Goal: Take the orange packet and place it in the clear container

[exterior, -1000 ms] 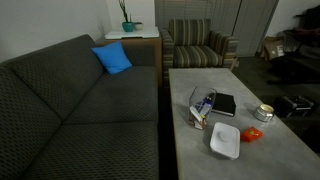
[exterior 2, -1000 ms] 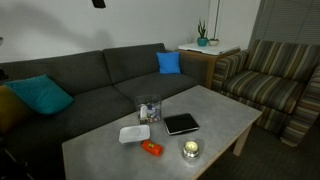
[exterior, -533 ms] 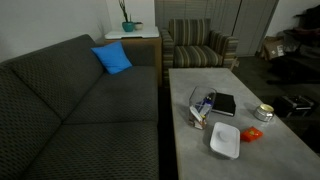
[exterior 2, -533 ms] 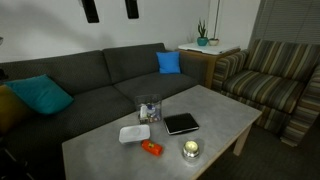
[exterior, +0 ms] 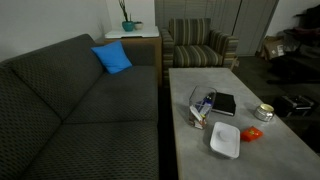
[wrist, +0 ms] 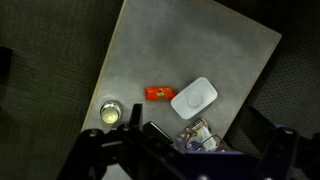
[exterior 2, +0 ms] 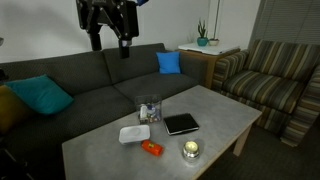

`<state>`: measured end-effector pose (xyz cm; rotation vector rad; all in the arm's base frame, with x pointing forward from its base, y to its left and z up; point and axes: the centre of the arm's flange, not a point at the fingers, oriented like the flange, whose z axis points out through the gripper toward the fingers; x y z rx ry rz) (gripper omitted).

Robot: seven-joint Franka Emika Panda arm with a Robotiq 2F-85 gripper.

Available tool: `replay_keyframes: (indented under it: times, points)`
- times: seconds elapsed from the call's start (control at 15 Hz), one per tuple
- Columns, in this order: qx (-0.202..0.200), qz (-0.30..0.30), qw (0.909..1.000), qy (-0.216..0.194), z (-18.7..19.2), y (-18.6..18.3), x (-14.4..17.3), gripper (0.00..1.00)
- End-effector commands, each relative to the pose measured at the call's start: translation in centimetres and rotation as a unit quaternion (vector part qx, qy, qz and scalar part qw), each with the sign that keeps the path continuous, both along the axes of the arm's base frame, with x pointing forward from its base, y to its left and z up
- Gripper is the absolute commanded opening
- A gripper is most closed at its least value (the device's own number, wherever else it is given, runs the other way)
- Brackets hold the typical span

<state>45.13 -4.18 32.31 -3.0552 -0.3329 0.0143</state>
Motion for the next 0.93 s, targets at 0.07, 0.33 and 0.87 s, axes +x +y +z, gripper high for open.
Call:
replay_keyframes:
  times: [0.07,0.33,0.87]
  points:
    - [0.003,-0.033,0.9995,-0.001,-0.3,0.1,0.9,1.00]
    - [0.040,-0.147,0.9874,0.044,-4.4,2.3,4.8,1.00]
    - [0.053,-0.259,0.9608,0.084,-11.2,3.9,8.0,1.00]
